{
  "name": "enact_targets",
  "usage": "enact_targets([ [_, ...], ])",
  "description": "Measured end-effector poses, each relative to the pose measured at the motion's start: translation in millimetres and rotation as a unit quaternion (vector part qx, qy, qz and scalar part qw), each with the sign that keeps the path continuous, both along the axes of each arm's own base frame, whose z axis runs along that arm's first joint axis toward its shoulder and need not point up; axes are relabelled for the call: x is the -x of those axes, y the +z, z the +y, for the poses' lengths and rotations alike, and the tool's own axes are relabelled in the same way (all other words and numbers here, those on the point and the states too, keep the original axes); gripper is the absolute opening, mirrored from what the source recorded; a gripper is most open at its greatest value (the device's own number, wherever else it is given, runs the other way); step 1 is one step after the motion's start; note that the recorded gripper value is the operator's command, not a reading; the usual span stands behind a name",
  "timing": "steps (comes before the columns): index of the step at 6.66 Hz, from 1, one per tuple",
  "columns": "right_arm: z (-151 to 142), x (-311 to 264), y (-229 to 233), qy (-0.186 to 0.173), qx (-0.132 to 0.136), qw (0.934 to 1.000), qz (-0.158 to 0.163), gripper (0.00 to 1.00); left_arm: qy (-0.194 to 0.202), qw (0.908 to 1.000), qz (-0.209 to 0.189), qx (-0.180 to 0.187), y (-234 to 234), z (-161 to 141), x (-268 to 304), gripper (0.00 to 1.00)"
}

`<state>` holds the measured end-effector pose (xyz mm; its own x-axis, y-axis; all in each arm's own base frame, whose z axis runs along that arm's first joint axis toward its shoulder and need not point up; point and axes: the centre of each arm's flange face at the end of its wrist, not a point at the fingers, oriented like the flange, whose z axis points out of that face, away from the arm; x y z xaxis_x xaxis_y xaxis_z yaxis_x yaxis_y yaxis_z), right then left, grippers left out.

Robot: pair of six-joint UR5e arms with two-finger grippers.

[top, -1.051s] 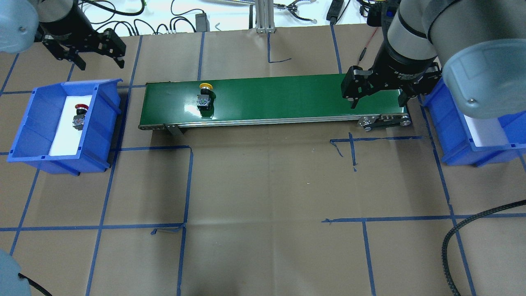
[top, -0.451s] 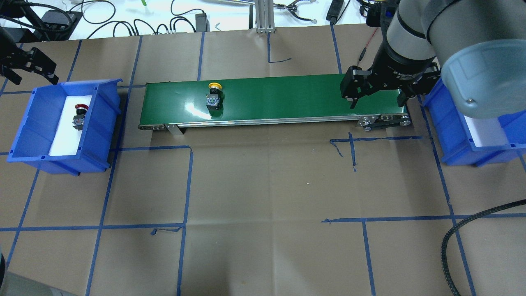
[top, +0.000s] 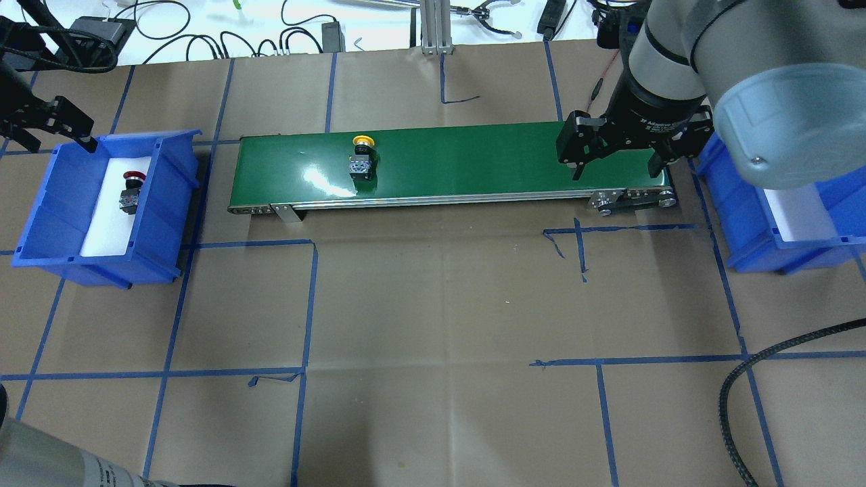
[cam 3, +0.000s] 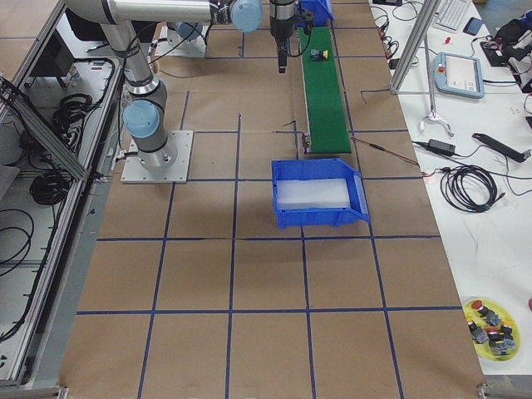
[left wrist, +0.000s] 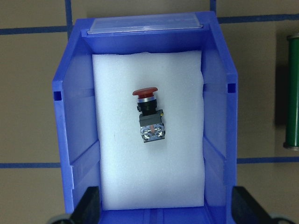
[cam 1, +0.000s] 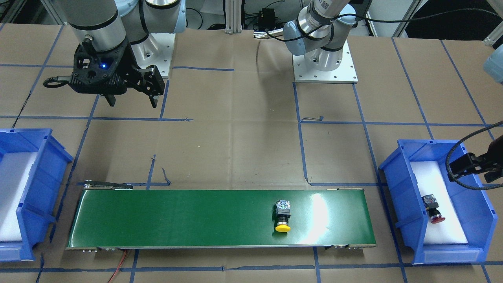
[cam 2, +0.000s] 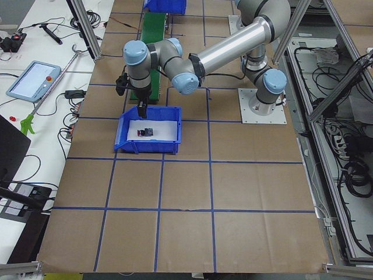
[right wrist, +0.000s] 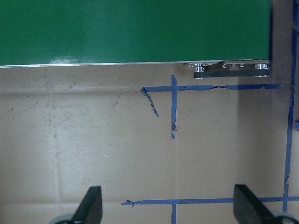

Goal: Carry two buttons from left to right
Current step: 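Move the left gripper back over the bin while the belt carries the button, then lower the left gripper and grasp the red-capped button in the bin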

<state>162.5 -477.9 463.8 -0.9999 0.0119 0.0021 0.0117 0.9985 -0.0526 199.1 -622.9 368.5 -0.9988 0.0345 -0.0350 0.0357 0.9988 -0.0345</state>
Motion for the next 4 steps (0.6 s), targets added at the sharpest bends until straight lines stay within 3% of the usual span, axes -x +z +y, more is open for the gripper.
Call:
enact_targets([
  [2,-12,-1,-3,0.001,0.024,0.9997,0.000,1.00,0.001,1.0000,0.000,0.001,-44,-11,-6,0.99],
  [4,-39,-2,-29,0.002,0.030,0.9995,0.001,1.00,0.002,1.0000,0.001,0.005,-81,-16,-9,0.99],
])
